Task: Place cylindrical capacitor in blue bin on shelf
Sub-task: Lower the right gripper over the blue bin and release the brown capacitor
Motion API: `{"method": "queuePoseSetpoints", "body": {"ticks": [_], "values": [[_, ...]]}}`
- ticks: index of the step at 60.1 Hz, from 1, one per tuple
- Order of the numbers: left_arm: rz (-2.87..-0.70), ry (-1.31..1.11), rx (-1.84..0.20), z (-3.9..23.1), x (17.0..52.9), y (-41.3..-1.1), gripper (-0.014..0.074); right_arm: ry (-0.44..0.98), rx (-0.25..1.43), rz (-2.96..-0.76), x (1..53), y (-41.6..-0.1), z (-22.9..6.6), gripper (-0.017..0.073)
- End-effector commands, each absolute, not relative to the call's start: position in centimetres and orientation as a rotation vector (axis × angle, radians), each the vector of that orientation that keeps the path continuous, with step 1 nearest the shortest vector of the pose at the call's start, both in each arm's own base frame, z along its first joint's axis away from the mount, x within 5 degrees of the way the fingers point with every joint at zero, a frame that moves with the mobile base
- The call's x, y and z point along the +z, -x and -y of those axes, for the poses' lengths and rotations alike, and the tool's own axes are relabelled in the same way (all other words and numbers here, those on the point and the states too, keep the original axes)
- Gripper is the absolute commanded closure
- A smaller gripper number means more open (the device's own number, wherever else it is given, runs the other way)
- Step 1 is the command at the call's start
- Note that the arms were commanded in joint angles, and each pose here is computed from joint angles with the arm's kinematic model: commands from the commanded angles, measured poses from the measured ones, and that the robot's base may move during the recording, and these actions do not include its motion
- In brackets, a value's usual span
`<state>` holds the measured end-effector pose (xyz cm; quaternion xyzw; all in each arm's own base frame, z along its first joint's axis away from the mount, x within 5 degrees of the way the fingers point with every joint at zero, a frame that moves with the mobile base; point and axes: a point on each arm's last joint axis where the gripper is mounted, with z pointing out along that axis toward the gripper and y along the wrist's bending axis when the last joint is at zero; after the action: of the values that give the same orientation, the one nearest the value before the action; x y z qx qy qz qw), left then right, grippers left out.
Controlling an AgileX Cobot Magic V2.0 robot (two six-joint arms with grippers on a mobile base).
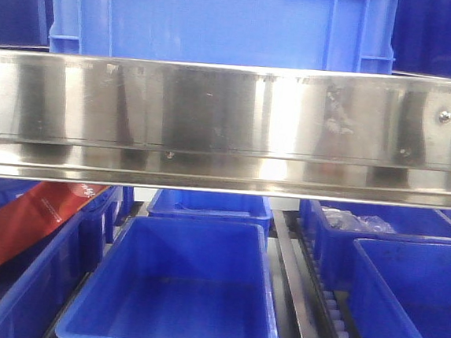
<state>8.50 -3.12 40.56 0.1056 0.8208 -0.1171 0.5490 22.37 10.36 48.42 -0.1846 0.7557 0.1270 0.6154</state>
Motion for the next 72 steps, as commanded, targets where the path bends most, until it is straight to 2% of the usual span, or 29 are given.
{"method": "queuePoseSetpoints", "body": {"ticks": [1,10,19,32,37,47,52,61,67,72], "values": [[-1.934,-0.234,-0.28,2.8,40.6,-8.0,0.0704,0.468,0.309,-1.769,49.2,-25.0,-12.5,0.0585],[-1.933,-0.233,-0.28,2.7,40.6,-7.9,0.0704,0.5,0.378,-1.91,48.9,-29.5,-15.5,0.0585],[-1.933,-0.233,-0.28,2.7,40.6,-7.9,0.0704,0.535,0.407,-2.047,46.1,-33.9,-18.1,0.0585],[-1.933,-0.233,-0.28,2.7,40.6,-7.9,0.0704,0.566,0.388,-2.189,41.5,-37.5,-19.9,0.0573],[-1.933,-0.233,-0.28,2.7,40.6,-7.9,0.0704,0.572,0.384,-2.216,40.4,-38.0,-20.1,0.048],[-1.934,-0.233,-0.283,2.7,40.6,-7.9,0.0704,0.579,0.38,-2.241,39.9,-38.2,-20.2,0.0068],[-1.934,-0.233,-0.283,2.7,40.6,-7.9,0.0704,0.58,0.38,-2.241,40.2,-38.0,-20.1,-0.0014],[-1.934,-0.233,-0.283,2.7,40.6,-7.9,0.0704,0.579,0.385,-2.215,41.8,-37.3,-19.7,0.0047],[-1.934,-0.233,-0.283,2.7,40.6,-7.9,0.0704,0.573,0.39,-2.177,43.4,-36.2,-19.2,0.0151],[-1.934,-0.233,-0.283,2.7,40.6,-7.9,0.0704,0.565,0.397,-2.132,45.3,-34.9,-18.6,0.0279]]}}
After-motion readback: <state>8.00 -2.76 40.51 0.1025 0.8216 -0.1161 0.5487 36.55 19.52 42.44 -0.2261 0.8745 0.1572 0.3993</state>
